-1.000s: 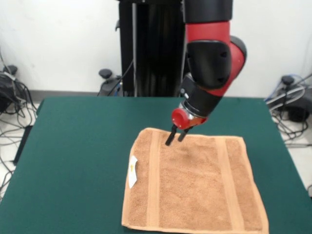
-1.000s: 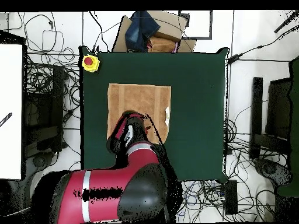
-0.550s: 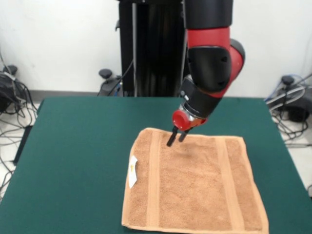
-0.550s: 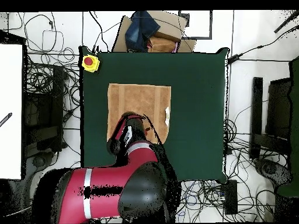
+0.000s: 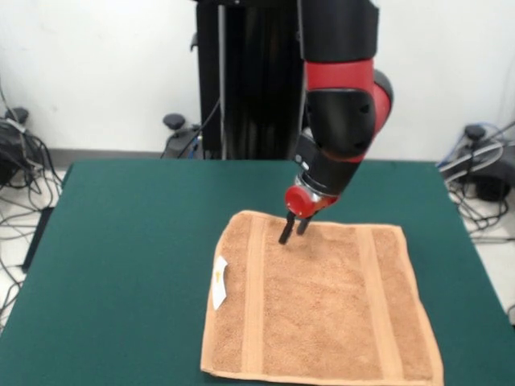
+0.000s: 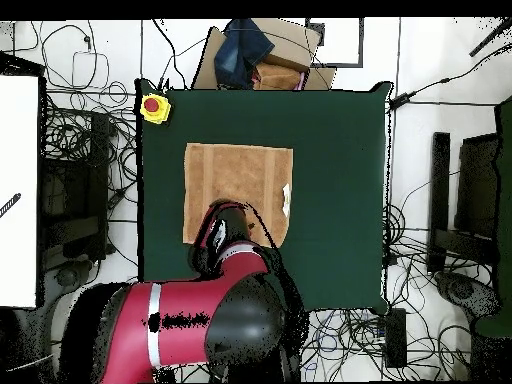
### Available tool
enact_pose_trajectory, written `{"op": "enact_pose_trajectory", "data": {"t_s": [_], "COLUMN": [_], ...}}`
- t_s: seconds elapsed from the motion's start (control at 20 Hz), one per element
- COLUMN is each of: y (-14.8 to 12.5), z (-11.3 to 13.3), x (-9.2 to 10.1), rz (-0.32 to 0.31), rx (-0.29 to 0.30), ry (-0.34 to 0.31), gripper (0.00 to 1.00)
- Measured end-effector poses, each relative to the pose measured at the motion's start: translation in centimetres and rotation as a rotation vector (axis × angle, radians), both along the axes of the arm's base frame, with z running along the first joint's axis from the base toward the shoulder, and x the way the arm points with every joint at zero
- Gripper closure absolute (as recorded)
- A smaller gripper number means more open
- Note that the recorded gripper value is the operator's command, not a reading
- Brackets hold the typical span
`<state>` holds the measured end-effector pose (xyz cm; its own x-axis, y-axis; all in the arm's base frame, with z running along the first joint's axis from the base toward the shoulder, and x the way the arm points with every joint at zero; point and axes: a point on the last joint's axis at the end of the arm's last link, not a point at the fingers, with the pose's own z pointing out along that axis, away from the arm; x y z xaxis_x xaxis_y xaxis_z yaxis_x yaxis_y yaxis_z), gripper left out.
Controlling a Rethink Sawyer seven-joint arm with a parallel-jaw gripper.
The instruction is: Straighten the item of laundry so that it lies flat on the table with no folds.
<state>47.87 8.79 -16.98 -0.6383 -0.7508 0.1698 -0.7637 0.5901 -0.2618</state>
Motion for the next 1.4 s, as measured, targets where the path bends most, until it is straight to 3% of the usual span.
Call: {"op": "enact_pose_trajectory", "data": {"t_s": [0.45,0.8,0.95,1.05,1.2,1.25,1.4], "y": [-0.5,-2.3,-3.0,-3.3,-3.5,-3.2,-2.3], "z": [1.5,3.6,3.6,3.3,2.7,2.3,1.5], "x": [-1.8,-3.9,-4.0,-4.1,-4.1,-3.9,-3.5], "rz": [0.000,-0.025,-0.005,0.056,0.228,0.345,0.488], "rx": [0.010,0.008,0.002,-0.019,-0.083,-0.122,-0.164], "ry": [0.029,0.064,0.063,0.059,0.047,0.037,0.021], "gripper": [0.00,0.00,0.00,0.00,0.00,0.00,0.00]}}
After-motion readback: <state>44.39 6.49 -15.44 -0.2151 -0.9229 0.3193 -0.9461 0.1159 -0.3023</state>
